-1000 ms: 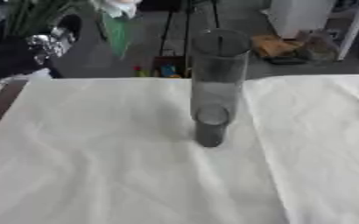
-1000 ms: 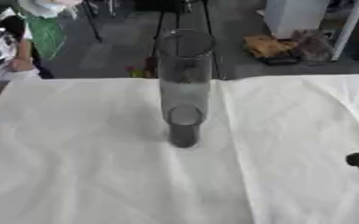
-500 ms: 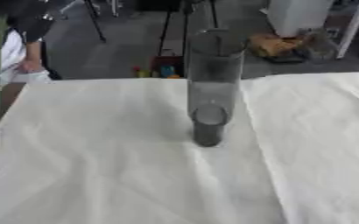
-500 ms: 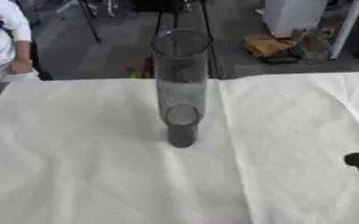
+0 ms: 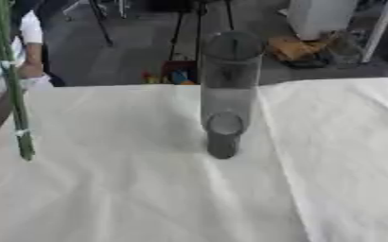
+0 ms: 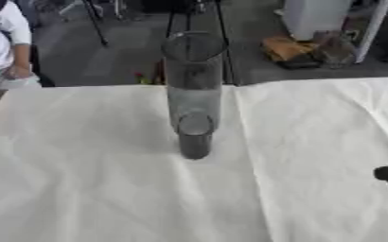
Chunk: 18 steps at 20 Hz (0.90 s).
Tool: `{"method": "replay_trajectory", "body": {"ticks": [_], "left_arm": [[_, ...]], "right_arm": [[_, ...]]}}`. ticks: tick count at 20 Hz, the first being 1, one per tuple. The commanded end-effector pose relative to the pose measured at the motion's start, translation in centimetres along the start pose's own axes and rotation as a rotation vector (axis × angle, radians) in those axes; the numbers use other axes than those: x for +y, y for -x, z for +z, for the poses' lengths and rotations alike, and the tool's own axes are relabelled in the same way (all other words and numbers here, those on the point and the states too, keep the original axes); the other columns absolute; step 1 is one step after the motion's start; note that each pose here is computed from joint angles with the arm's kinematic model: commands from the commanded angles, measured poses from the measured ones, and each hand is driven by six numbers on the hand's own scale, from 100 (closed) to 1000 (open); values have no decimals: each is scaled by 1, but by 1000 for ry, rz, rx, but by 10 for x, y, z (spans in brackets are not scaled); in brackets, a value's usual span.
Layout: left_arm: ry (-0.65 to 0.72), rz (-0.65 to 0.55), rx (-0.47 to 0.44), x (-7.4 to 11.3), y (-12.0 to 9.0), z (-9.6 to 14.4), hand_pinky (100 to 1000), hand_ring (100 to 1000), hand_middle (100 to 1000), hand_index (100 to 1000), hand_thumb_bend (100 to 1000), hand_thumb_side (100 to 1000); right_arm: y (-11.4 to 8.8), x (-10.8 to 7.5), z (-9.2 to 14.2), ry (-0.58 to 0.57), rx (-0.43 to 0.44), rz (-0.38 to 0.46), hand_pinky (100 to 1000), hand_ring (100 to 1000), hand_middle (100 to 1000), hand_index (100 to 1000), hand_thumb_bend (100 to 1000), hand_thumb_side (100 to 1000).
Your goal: Arrange flowers into the vase.
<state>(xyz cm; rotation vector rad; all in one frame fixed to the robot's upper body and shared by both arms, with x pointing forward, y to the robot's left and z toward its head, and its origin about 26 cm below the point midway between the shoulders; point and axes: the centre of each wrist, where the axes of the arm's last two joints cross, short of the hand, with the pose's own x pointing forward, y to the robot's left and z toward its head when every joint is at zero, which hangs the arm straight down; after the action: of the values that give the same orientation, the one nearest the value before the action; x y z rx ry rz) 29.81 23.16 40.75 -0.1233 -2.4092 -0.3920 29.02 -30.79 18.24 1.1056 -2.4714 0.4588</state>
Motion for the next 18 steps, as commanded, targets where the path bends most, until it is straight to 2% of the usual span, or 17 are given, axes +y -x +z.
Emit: {"method": "replay_trajectory", "body": {"ticks": [1,6,18], "left_arm": [[-41,50,-82,1,-15,-6,100,100,100,100,100,632],[-89,139,-153,-2,-21,-12,100,100,100,100,100,617],[-159,247,-277,-7,-30,-22,100,100,100,100,100,582]], "right_arm": [[-5,-1,-4,-29,10,14,813,928,599,897,100,917],[-5,-1,-4,-34,13,14,812,927,599,896,100,916],[-5,0,-3,-44,17,22,813,929,597,896,100,915]]}}
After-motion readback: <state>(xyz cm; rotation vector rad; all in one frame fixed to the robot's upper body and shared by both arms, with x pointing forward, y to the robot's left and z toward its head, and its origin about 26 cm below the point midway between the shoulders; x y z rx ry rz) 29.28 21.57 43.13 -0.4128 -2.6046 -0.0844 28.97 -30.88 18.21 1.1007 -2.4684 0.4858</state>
